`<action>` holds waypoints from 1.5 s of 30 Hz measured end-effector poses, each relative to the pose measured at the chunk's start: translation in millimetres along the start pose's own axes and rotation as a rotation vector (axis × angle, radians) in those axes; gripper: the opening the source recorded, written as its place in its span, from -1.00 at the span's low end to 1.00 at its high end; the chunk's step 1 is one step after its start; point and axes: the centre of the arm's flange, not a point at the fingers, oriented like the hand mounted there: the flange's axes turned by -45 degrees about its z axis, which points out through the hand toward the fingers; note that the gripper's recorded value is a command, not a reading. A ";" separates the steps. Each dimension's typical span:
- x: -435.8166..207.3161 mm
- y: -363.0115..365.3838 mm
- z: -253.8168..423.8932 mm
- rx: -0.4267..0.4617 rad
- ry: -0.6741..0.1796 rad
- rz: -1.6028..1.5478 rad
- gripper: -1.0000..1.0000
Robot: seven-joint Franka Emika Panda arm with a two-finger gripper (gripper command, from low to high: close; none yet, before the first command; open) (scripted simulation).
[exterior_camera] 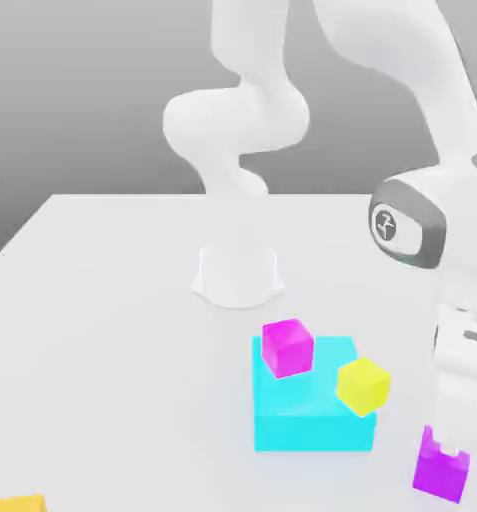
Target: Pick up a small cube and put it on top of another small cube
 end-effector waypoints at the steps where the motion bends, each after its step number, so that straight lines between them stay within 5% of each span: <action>1: -0.1 -0.6 14.0 0.001 -0.001 -0.002 0.00; 2: -0.5 -1.2 26.7 0.001 -0.002 -0.003 -1.00; 9: -0.6 -1.7 29.5 0.002 -0.003 -0.004 -1.00; 14: -3.7 -1.3 -28.1 0.003 -0.003 0.003 -1.00; 31: -157.4 -22.5 -140.6 0.005 -0.001 0.351 -1.00; 43: -219.3 -50.2 -104.7 0.003 -0.002 0.503 -1.00; 44: -220.0 -50.9 -94.7 0.003 -0.003 0.503 1.00; 45: -220.0 -50.9 -94.7 0.003 -0.003 0.503 1.00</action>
